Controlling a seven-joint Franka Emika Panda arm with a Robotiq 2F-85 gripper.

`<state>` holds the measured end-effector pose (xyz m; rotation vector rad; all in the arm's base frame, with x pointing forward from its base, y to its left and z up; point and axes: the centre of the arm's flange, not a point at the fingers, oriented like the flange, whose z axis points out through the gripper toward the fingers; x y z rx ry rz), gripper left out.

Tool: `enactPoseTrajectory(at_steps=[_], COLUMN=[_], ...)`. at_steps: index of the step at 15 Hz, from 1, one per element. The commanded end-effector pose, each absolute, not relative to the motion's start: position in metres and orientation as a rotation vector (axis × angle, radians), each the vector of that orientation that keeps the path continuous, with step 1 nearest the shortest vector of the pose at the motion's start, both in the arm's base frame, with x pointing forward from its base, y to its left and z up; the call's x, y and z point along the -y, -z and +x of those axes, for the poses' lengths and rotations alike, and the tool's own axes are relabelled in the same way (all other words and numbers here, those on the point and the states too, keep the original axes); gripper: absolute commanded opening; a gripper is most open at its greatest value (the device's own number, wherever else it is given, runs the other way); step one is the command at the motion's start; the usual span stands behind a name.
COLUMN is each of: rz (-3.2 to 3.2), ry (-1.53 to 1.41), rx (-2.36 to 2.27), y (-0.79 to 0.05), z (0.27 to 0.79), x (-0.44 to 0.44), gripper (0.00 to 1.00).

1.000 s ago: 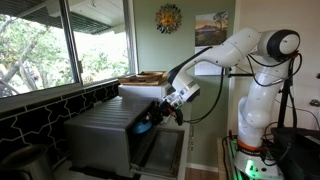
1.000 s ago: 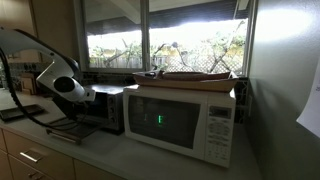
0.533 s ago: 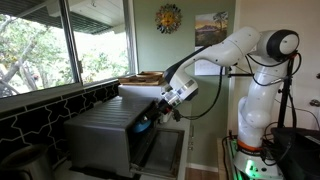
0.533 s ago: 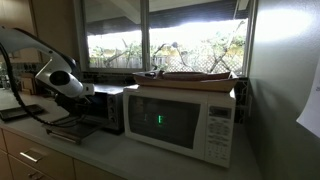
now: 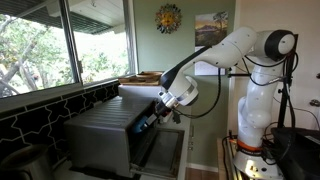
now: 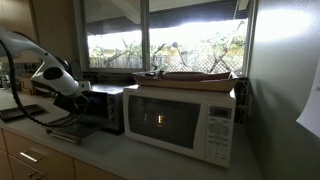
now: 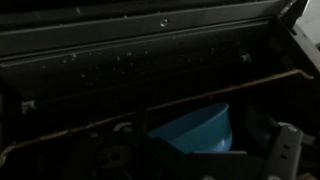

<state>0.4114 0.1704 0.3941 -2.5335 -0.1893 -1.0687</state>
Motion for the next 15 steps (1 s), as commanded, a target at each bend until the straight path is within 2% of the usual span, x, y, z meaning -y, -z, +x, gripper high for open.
enactPoseTrajectory(at_steps=[1,12,15], rz=[-2.662,-2.798,-2.778], ry=[0.999,0.9,0.765], rx=[0.267,0.265,0.177], y=[-0.403,-0.409,-0.424], z=[0.412,0.41,0.403], x=[-0.179,-0.17,-0.151], gripper=[1.0,1.0,1.0])
